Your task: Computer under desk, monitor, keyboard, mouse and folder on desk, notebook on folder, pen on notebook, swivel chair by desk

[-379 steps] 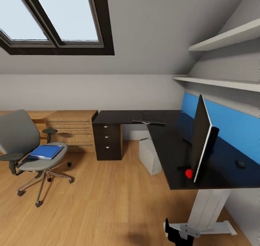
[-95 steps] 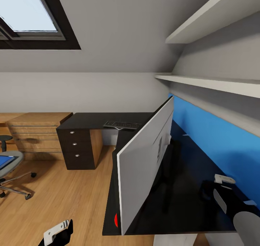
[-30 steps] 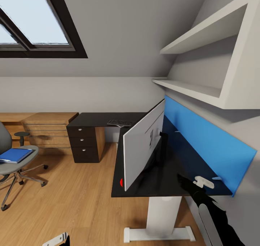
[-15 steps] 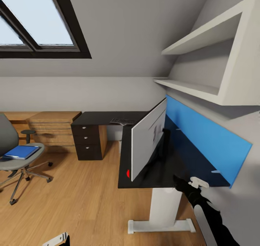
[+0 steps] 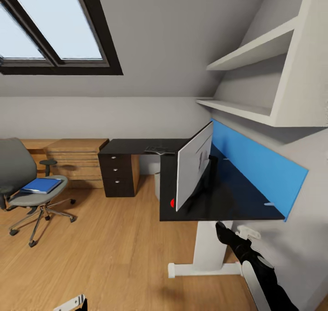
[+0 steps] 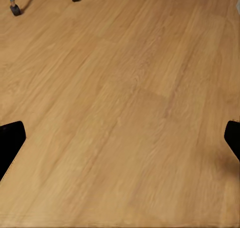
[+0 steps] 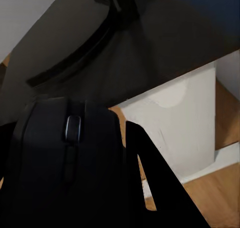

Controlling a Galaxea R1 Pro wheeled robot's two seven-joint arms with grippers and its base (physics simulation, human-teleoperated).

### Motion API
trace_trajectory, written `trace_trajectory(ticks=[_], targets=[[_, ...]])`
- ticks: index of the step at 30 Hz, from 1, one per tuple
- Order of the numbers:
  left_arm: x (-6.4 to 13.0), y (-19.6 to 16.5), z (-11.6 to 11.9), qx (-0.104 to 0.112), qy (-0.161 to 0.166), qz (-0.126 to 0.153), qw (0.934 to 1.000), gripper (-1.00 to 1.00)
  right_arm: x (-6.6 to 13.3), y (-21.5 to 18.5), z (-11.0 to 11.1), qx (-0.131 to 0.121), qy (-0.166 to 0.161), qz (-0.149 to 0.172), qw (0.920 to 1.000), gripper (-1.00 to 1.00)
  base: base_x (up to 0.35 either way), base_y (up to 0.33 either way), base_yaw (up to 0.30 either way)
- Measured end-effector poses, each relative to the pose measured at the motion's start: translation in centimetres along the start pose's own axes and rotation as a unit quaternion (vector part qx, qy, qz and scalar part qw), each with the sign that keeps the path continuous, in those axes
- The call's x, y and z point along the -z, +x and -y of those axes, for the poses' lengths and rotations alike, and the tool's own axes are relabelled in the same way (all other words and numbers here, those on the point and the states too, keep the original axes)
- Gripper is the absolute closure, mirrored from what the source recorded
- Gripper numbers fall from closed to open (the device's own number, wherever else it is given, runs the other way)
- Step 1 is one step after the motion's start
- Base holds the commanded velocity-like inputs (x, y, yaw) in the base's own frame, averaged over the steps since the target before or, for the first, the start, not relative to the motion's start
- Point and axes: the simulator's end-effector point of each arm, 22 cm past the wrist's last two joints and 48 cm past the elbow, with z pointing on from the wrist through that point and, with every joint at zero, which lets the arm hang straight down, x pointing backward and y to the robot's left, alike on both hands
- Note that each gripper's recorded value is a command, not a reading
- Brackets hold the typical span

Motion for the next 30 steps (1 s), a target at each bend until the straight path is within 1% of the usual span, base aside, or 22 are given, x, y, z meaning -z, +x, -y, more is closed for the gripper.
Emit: trace_trajectory(ticks=[5,8,12,16,19,24,27,30], targets=[[0.0,0.0,0.0,0.0,-0.001,0.0,1.0,-1.0,-0.1,1.2,-1.2,0.011,-0.01,-0.009,0.9998,1.0,-0.304,0.136,0.008],[0.0,0.1,-0.1,0.0,-0.001,-0.001,1.0,-1.0,-0.3,2.6,-2.7,0.023,-0.025,-0.01,0.9994,1.0,-0.307,0.132,0.109],[0.0,0.1,-0.1,-0.001,-0.002,-0.002,1.0,-1.0,-0.5,5.0,-4.4,0.042,-0.035,-0.009,0.9985,1.0,-0.31,0.132,0.212],[0.0,0.2,-0.1,-0.001,-0.002,-0.002,1.0,-1.0,-0.6,7.3,-5.3,0.059,-0.035,-0.003,0.9977,1.0,-0.297,0.174,0.246],[0.0,0.2,-0.2,-0.001,-0.003,-0.002,1.0,-1.0,-0.4,9.7,-6.3,0.073,-0.041,0.006,0.9965,1.0,-0.247,0.233,0.257],[-0.1,0.3,-0.3,-0.001,-0.004,-0.003,1.0,-1.0,0.1,12.8,-8.2,0.068,-0.05,0.02,0.9963,1.0,-0.095,0.297,0.257],[0.0,0.4,-0.2,-0.001,-0.003,-0.005,1.0,-1.0,0.4,14.0,-8.9,0.082,-0.054,0.022,0.9949,1.0,0.049,0.318,0.251],[0.0,0.6,-0.1,-0.001,-0.001,-0.006,1.0,-1.0,0.6,14.8,-10.0,0.108,-0.063,0.026,0.9918,1.0,0.136,0.312,0.244]])
